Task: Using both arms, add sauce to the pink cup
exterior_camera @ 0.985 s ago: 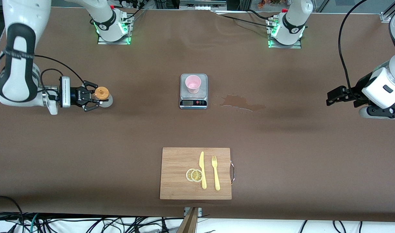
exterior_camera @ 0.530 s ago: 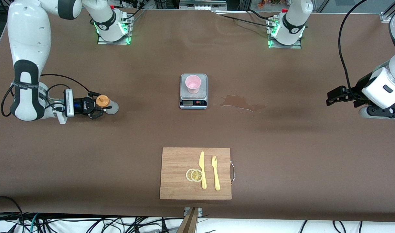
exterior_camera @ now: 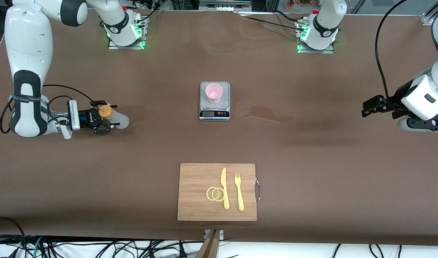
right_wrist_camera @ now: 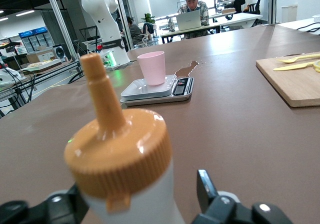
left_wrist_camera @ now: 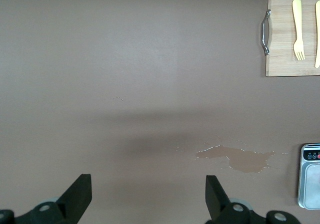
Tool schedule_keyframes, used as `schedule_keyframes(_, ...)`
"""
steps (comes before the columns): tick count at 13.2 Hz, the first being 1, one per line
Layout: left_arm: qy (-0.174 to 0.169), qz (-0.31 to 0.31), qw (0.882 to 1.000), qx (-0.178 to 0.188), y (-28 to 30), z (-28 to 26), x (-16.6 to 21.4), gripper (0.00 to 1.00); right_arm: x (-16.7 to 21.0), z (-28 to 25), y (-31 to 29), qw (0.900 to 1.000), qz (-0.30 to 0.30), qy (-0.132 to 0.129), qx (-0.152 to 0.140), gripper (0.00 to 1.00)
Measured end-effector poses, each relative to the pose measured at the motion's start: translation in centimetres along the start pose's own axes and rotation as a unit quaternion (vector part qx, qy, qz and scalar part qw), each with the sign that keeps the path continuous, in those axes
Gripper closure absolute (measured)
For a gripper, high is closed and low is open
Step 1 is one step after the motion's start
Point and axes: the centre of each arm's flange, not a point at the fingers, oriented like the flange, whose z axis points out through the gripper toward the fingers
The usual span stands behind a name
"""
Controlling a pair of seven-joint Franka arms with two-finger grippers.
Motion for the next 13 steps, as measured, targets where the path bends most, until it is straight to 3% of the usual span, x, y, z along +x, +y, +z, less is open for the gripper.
schedule_keyframes(1,0.000,0.000,1.000,0.000,0.0,0.0,0.0,0.00,-0.2,-0.5,-0.3,1.000,0.003,-0.005,0.003,0.00)
schedule_keyframes(4,0.000,0.001,1.000,0.000,0.1,0.0,0.0,0.00,-0.1,-3.7,-0.7,0.999,0.006,-0.040,0.016,0.00)
schedule_keyframes(8,-0.001,0.005,1.000,0.000,0.6,0.1,0.0,0.00,1.5,-9.9,-1.6,0.993,0.062,-0.098,0.011,0.00)
schedule_keyframes(13,-0.004,0.006,1.000,0.000,0.8,0.5,0.2,0.00,11.0,-14.5,-0.6,0.968,0.186,-0.166,0.012,0.00)
